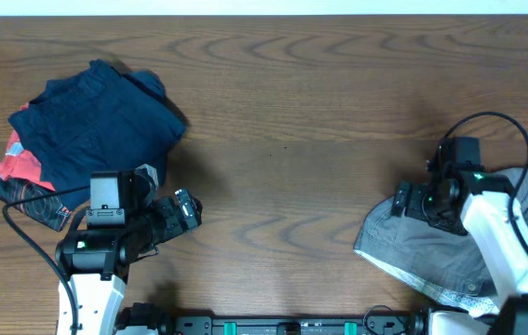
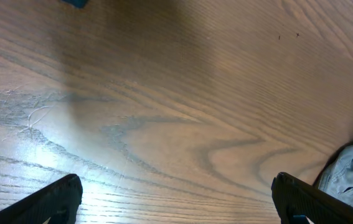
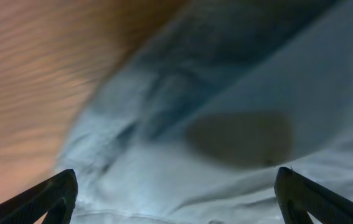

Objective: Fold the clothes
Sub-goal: 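Grasp the grey shorts with the right gripper and drag them leftward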

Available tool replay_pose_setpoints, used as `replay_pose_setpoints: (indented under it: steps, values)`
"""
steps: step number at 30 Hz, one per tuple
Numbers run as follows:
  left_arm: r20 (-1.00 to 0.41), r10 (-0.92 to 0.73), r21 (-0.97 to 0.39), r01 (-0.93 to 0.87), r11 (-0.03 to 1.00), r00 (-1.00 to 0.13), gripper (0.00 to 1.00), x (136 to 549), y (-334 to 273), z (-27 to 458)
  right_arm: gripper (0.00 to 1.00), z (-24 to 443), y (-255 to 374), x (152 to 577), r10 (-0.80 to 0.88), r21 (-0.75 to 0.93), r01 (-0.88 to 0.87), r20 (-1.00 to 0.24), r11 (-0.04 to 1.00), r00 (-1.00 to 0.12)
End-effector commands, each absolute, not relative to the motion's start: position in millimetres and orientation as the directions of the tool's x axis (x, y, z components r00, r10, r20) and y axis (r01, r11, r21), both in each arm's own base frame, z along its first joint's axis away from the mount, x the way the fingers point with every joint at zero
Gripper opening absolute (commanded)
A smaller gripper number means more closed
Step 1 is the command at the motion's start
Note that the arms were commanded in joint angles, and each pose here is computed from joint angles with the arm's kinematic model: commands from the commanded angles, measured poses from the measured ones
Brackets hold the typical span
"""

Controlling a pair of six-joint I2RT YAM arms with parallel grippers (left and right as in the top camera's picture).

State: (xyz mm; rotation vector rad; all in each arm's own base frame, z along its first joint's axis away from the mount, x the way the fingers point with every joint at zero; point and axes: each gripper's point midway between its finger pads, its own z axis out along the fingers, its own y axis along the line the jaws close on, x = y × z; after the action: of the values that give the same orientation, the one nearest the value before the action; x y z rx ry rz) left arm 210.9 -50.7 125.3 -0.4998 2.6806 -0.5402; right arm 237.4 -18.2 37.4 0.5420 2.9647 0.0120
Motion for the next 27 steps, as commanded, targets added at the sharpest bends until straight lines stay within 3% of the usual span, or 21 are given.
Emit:
replay_pose_setpoints:
  steps: [1,3,5,8,10,13,17,24,27]
  values:
    - [-0.292,-0.394,-0.436,-0.245,0.866,-0.871,0.98,214,-53,134,0.99,30,-33,239,0.475,-0.045,0.485,-0.148,0.873,-0.868]
    - [-0.292,-0.394,-0.436,-0.245,0.866,-0.871,0.98,214,-53,134,0.97,23,-33,240,0.5,-0.047,0.51,-0.135,0.859,-0.855]
    - [-0.293,-0.394,-0.436,-0.245,0.866,-0.871,0.98,215,-53,134,0.84,16,-31,242,0.504,-0.038,0.512,-0.123,0.858,-0.855]
    - [-0.297,-0.394,-0.438,-0.242,0.866,-0.87,0.98,216,-53,134,0.27,3,-20,245,0.506,0.015,0.506,-0.089,0.862,-0.858]
    - [-0.302,-0.394,-0.439,-0.24,0.866,-0.868,0.98,217,-53,135,0.03,-3,-11,248,0.503,0.064,0.5,-0.068,0.864,-0.861]
    - [-0.321,-0.393,-0.444,-0.23,0.866,-0.862,0.98,221,-53,137,0.01,1,13,271,0.458,0.199,0.433,-0.1,0.879,-0.883]
    - [-0.403,-0.386,-0.46,-0.181,0.869,-0.83,0.98,240,-53,149,0.01,30,53,319,0.375,0.398,0.261,-0.243,0.88,-0.894]
    - [-0.587,-0.383,-0.488,-0.066,0.87,-0.713,0.98,290,-53,182,0.01,112,125,393,0.333,0.613,-0.066,-0.514,0.788,-0.79]
    - [-0.585,-0.376,-0.505,-0.04,0.862,-0.718,0.98,300,-59,180,0.14,117,137,392,0.303,0.602,-0.098,-0.529,0.793,-0.793]
